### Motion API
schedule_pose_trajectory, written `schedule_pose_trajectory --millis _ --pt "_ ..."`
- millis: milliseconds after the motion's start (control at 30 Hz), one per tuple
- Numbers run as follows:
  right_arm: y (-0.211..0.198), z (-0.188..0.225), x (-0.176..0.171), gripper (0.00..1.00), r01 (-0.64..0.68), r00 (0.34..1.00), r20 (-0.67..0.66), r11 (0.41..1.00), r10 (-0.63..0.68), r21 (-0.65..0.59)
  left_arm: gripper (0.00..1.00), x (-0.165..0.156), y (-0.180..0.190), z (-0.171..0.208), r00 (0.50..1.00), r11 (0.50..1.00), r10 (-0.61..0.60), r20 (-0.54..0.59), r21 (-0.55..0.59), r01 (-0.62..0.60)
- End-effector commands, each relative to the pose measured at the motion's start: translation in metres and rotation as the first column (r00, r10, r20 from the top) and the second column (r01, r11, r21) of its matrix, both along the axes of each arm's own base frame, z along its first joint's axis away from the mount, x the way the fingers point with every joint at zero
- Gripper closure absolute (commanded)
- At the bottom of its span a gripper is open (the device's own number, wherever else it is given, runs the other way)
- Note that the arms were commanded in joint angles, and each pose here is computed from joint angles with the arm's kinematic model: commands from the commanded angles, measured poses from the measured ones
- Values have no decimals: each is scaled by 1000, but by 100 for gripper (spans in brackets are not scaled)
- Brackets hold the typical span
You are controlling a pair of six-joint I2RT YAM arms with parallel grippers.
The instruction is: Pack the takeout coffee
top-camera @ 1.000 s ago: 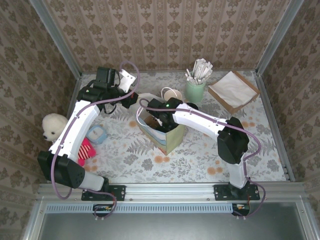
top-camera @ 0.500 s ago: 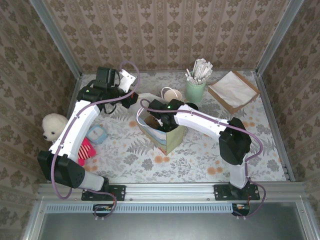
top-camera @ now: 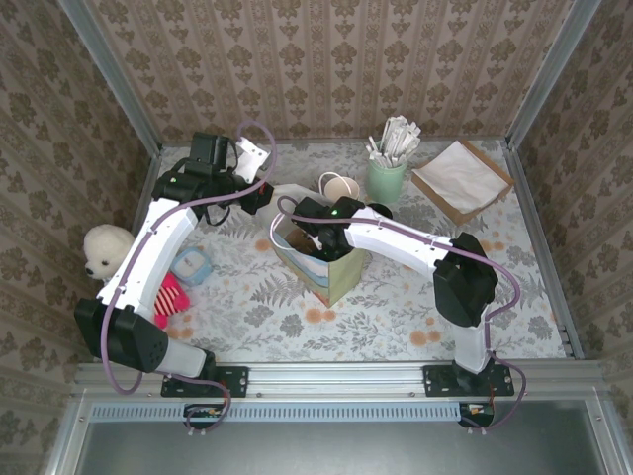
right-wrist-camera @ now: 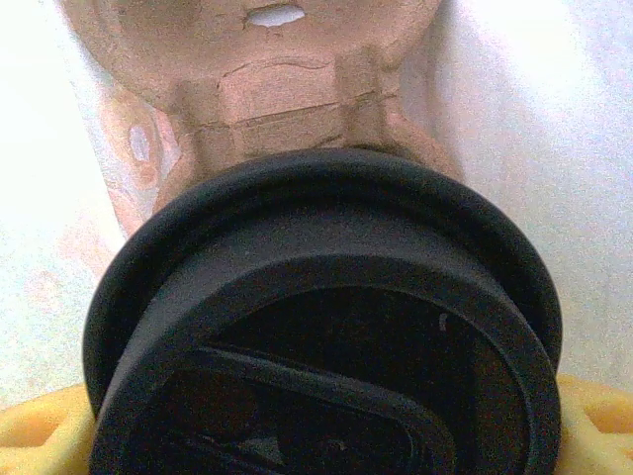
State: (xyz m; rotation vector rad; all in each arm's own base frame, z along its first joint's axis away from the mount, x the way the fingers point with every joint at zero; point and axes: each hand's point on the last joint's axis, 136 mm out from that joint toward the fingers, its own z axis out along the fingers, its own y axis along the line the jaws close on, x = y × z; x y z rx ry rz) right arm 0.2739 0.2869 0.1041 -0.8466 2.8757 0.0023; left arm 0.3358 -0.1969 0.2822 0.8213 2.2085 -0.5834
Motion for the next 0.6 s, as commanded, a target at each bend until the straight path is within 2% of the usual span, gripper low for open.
schedule_pose_trajectory --millis 0,567 --pt "-27 -58 -22 50 -27 991 -133 985 4 -170 100 5 1 9 1000 999 15 20 -34 -14" --pt "-29 -66 -21 51 -13 993 -118 982 -10 -189 100 6 -1 10 1000 999 12 15 -42 -11"
